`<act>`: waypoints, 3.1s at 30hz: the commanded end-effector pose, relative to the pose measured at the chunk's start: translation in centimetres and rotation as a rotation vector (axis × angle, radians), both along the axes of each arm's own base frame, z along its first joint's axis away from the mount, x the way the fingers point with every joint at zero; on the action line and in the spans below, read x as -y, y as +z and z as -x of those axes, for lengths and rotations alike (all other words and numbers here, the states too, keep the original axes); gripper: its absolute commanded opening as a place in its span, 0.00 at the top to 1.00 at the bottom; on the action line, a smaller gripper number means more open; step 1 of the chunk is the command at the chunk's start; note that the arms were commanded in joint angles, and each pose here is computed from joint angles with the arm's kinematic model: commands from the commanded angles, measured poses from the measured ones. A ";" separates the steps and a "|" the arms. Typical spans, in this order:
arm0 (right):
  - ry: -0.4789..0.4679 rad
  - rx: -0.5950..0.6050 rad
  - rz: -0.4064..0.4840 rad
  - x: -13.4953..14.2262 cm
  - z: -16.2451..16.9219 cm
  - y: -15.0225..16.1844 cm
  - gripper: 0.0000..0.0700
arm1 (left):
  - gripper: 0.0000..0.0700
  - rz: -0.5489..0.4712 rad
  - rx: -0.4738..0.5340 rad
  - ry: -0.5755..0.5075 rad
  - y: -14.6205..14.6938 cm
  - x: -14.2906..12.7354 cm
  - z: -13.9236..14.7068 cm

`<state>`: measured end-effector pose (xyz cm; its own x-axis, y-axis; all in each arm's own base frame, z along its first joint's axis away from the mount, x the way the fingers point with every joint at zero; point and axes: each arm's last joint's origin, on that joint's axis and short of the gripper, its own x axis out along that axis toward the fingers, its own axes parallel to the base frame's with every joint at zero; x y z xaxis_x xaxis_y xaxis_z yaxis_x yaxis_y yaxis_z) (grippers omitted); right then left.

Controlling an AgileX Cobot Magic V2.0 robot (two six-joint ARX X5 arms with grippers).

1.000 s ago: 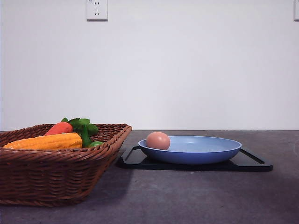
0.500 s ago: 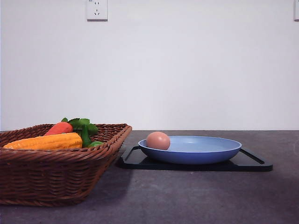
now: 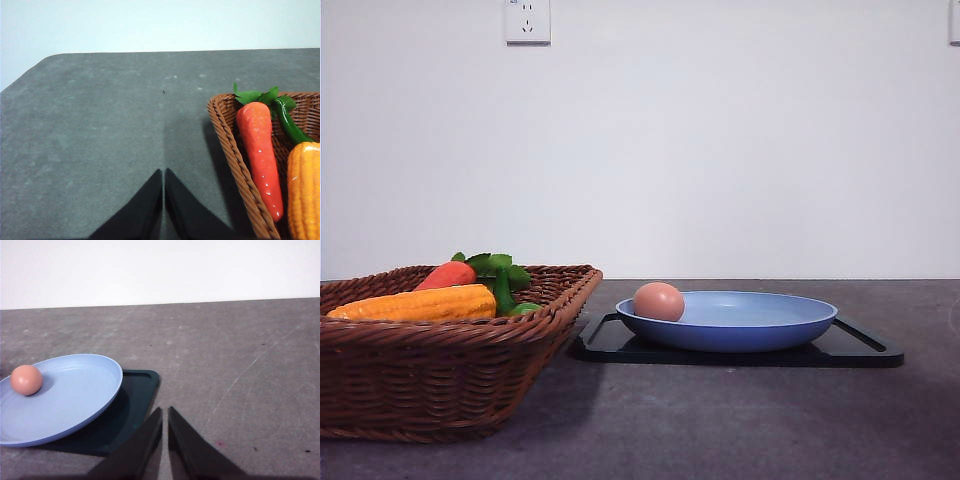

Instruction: Transfer egg from basket to plate and serve

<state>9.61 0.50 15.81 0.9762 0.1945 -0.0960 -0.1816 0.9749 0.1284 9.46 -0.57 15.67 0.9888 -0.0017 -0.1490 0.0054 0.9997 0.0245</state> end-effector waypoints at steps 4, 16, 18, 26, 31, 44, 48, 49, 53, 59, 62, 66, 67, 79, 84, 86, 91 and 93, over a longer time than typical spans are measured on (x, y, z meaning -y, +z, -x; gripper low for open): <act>-0.006 0.005 -0.010 0.0 0.0 -0.1 1.00 | 1.00 -0.008 -0.030 0.001 -1.0 0.0 -0.1; -0.006 0.005 -0.010 0.0 0.0 -0.1 1.00 | 1.00 -0.008 -0.030 0.001 -1.0 0.0 -0.1; -0.006 0.005 -0.010 0.0 0.0 -0.1 1.00 | 1.00 -0.008 -0.030 0.001 -1.0 0.0 -0.1; -0.006 0.005 -0.010 0.0 0.0 -0.1 1.00 | 1.00 -0.008 -0.030 0.001 -1.0 0.0 -0.1; -0.006 0.005 -0.010 0.0 0.0 -0.1 1.00 | 1.00 -0.008 -0.030 0.001 -1.0 0.0 -0.1; -0.006 0.005 -0.010 0.0 0.0 -0.1 1.00 | 1.00 -0.008 -0.030 0.001 -1.0 0.0 -0.1; -0.006 0.005 -0.010 0.0 0.0 -0.1 1.00 | 1.00 -0.008 -0.030 0.001 -1.0 0.0 -0.1; -0.006 0.005 -0.010 0.0 0.0 -0.1 1.00 | 1.00 -0.008 -0.030 0.001 -1.0 0.0 -0.1; -0.006 0.005 -0.010 0.0 0.0 -0.1 1.00 | 1.00 -0.008 -0.030 0.001 -1.0 0.0 -0.1; -0.006 0.005 -0.010 0.0 0.0 -0.1 1.00 | 1.00 -0.008 -0.030 0.001 -1.0 0.0 -0.1; -0.006 0.005 -0.010 0.0 0.0 -0.1 1.00 | 1.00 -0.008 -0.030 0.001 -1.0 0.0 -0.1; -0.006 0.005 -0.010 0.0 0.0 -0.1 1.00 | 1.00 -0.008 -0.030 0.001 -1.0 0.0 -0.1; -0.006 0.005 -0.010 0.0 0.0 -0.1 1.00 | 1.00 -0.008 -0.030 0.001 -1.0 0.0 -0.1; -0.006 0.005 -0.010 0.0 0.0 -0.1 1.00 | 1.00 -0.008 -0.030 0.001 -1.0 0.0 -0.1; -0.006 0.005 -0.010 0.0 0.0 -0.1 1.00 | 1.00 -0.008 -0.030 0.001 -1.0 0.0 -0.1; -0.006 0.005 -0.010 0.0 0.0 -0.1 1.00 | 1.00 -0.008 -0.030 0.001 -1.0 0.0 -0.1; -0.006 0.005 -0.010 0.0 0.0 -0.1 1.00 | 1.00 -0.008 -0.030 0.001 -1.0 0.0 -0.1; -0.006 0.005 -0.010 0.0 0.0 -0.1 1.00 | 1.00 -0.008 -0.030 0.001 -1.0 0.0 -0.1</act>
<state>9.61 0.50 15.81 0.9762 0.1945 -0.0960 -0.1816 0.9749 0.1288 9.46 -0.57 15.67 0.9888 -0.0017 -0.1490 0.0054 0.9997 0.0245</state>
